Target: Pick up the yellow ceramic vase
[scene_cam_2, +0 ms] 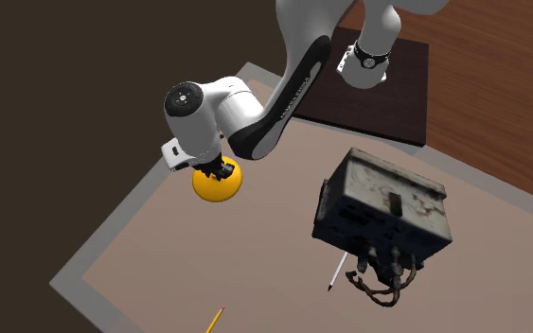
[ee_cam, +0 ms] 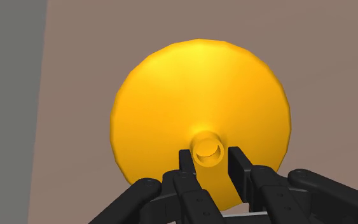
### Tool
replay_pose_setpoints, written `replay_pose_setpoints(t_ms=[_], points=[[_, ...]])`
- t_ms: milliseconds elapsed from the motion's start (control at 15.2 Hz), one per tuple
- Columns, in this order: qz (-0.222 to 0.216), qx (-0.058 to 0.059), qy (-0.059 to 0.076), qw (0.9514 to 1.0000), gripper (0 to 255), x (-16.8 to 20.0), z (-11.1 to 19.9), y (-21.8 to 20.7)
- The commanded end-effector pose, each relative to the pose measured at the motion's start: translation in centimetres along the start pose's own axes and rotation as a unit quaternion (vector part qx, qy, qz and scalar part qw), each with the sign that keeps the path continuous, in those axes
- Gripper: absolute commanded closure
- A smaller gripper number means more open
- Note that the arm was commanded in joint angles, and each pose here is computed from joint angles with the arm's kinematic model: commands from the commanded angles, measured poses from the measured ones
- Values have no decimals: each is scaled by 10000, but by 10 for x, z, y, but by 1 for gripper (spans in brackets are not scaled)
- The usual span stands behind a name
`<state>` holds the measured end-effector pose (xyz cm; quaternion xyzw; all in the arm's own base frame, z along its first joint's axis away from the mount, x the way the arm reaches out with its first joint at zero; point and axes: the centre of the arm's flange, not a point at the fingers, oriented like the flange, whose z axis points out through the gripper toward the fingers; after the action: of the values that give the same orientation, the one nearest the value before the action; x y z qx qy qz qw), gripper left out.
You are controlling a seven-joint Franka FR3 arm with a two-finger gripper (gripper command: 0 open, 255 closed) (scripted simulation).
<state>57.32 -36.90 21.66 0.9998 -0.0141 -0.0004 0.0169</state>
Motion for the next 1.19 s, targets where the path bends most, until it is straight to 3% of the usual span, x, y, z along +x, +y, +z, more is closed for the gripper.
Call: replay_pose_setpoints(t_ms=[0,330,1122], points=[[-2,4,-5,10000,255,0,1,0],[-2,3,-5,10000,255,0,1,0],[-2,3,-5,10000,255,0,-62,2]])
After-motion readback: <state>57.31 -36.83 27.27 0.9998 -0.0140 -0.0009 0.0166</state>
